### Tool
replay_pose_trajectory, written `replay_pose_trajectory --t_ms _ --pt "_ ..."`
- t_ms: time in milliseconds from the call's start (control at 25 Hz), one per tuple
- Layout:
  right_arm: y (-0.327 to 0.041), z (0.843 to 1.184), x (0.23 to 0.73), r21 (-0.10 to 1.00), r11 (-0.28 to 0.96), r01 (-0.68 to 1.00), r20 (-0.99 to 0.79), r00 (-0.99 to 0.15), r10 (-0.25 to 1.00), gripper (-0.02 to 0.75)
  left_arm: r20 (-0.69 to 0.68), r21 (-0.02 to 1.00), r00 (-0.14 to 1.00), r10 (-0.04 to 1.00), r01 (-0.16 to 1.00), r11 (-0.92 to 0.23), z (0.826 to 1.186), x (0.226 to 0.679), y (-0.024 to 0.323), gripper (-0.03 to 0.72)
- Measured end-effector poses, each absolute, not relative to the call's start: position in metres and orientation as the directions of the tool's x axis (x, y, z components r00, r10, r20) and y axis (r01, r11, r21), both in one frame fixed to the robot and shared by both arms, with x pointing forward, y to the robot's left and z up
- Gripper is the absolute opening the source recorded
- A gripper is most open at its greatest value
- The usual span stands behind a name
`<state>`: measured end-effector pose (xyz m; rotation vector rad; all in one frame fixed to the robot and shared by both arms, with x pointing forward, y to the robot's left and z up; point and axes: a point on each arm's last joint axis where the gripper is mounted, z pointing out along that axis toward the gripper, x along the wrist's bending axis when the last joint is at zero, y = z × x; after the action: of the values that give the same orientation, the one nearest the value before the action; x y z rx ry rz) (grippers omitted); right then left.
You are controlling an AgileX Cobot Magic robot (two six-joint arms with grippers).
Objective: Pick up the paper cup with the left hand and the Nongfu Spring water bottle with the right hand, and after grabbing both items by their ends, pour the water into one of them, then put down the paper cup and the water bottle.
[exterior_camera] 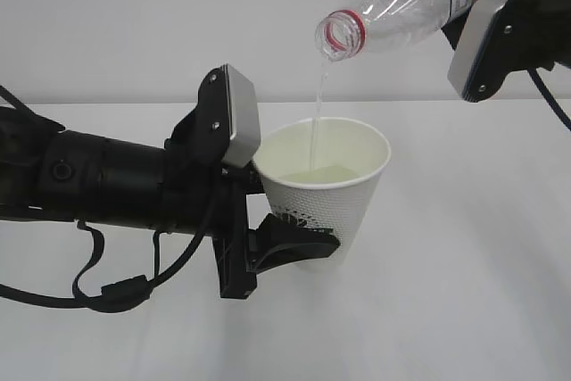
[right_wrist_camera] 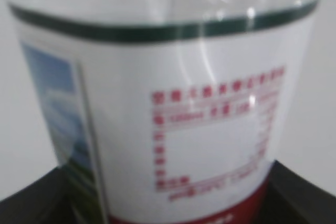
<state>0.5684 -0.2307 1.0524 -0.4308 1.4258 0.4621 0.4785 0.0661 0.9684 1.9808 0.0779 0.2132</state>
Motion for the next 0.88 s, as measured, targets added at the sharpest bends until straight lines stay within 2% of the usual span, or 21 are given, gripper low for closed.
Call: replay_pose_trajectory --t_ms 360,880 --pt "-0.2307 1.0524 0.5684 -0.008 0.838 -0.546 -0.995 0.087 0.047 0.521 0.163 0.906 0.977 0.138 -0.093 -0.413 0.9687 0.4791 0.0661 0.482" --pt "-0.2308 1.0525 0.5684 -0.007 0.838 -0.545 -0.995 0.087 0.048 0.521 0.167 0.908 0.967 0.193 -0.075 -0.413 0.9692 0.4839 0.0671 0.482"
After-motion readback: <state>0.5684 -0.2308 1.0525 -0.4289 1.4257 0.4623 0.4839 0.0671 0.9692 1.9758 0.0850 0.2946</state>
